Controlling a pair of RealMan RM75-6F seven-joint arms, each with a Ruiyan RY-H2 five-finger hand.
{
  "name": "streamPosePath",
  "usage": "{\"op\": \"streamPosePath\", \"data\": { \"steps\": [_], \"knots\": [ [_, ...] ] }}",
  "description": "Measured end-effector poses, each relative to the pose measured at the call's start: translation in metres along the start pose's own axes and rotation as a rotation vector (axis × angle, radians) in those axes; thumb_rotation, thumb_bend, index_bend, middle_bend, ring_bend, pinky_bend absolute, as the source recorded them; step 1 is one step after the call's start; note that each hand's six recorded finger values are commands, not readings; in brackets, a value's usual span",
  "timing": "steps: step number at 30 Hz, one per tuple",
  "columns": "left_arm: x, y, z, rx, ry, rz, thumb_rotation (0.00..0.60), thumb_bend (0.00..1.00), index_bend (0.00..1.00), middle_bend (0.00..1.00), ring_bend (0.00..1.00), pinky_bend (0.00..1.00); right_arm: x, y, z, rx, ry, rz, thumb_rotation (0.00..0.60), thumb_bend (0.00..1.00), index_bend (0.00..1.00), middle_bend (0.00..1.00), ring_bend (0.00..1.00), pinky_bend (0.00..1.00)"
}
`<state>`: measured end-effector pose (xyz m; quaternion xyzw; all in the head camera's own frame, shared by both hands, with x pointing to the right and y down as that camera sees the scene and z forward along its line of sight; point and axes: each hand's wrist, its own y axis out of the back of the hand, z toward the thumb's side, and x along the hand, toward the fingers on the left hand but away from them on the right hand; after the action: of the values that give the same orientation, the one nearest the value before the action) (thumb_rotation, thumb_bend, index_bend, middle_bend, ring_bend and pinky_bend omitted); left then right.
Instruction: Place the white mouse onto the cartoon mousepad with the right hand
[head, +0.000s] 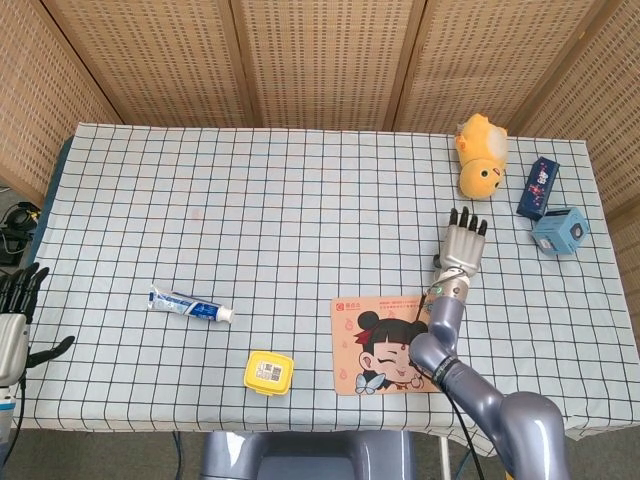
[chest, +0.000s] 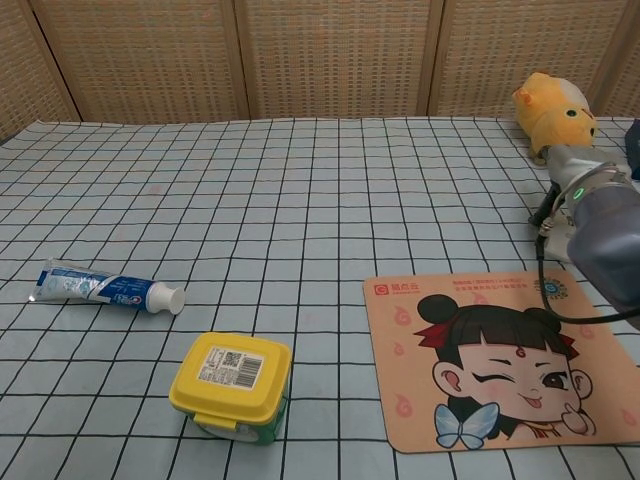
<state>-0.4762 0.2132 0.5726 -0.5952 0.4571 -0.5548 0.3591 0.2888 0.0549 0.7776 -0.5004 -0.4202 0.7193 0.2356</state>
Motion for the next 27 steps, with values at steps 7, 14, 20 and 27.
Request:
{"op": "streamPosePath", "data": {
  "steps": [7, 14, 20, 27],
  "knots": [
    [-0.001, 0.003, 0.001, -0.001, -0.002, 0.010, 0.600, 0.03, 0.00, 0.00, 0.00, 0.00, -0.005, 0.002, -0.014, 0.014, -0.039, -0.001, 0.600, 0.44, 0.01, 0.00, 0.00, 0.00],
    [-0.001, 0.003, 0.000, -0.002, -0.001, 0.011, 0.600, 0.03, 0.00, 0.00, 0.00, 0.00, -0.008, 0.004, -0.023, 0.010, -0.062, -0.002, 0.600, 0.44, 0.01, 0.00, 0.00, 0.00],
    [-0.002, 0.004, 0.001, -0.001, -0.005, 0.014, 0.600, 0.03, 0.00, 0.00, 0.00, 0.00, -0.009, 0.006, -0.024, 0.006, -0.060, -0.009, 0.600, 0.43, 0.01, 0.00, 0.00, 0.00],
    [0.000, 0.005, -0.003, 0.003, 0.009, 0.020, 0.600, 0.03, 0.00, 0.00, 0.00, 0.00, -0.001, 0.012, -0.006, -0.077, 0.034, -0.019, 0.600, 0.32, 0.01, 0.00, 0.00, 0.00]
  ]
}}
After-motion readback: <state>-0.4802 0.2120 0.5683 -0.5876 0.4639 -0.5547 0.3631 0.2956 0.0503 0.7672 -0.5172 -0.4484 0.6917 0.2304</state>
